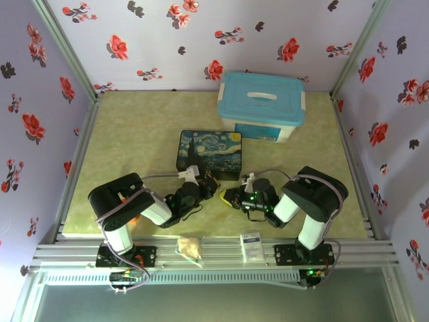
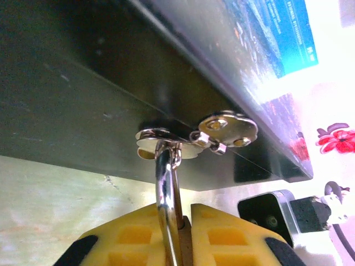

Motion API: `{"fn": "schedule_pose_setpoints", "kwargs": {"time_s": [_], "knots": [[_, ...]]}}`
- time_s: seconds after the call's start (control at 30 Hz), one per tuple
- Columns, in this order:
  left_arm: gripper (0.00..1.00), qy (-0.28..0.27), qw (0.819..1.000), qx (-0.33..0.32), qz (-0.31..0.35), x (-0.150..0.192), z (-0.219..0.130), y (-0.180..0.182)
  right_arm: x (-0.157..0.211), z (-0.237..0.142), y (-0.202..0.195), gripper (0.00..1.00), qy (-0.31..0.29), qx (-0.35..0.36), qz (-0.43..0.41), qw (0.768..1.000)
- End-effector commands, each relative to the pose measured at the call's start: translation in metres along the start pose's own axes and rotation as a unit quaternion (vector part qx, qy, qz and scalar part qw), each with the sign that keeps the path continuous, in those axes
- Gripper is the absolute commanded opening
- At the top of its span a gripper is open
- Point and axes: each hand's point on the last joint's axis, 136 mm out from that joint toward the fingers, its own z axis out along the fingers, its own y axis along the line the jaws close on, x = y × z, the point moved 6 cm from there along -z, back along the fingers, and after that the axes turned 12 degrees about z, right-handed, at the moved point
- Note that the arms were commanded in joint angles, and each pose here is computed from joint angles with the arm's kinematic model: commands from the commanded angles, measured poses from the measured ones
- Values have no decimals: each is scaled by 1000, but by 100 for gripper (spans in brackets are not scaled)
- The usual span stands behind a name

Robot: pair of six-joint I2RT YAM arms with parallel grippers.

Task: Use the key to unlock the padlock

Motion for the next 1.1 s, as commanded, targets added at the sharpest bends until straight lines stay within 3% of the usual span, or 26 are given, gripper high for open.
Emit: {"fn": "schedule_pose_setpoints", "kwargs": {"time_s": [0.0,0.2,0.53,0.9,1.07], "knots": [[0,48,994,97,-9,13,-4,-34,-13,-3,43,0,3,-93,-59,994],[0,48,990,133,-8,12,-4,-43,-8,3,49,0,80,-100,-50,991],[0,57,993,103,-3,19,-3,-27,-24,-20,37,0,74,-90,-16,993],[0,67,996,59,21,27,5,-5,-16,-27,11,0,71,-8,-12,997],[0,66,996,61,27,27,6,-7,-13,-31,20,0,73,-14,-18,997]]}}
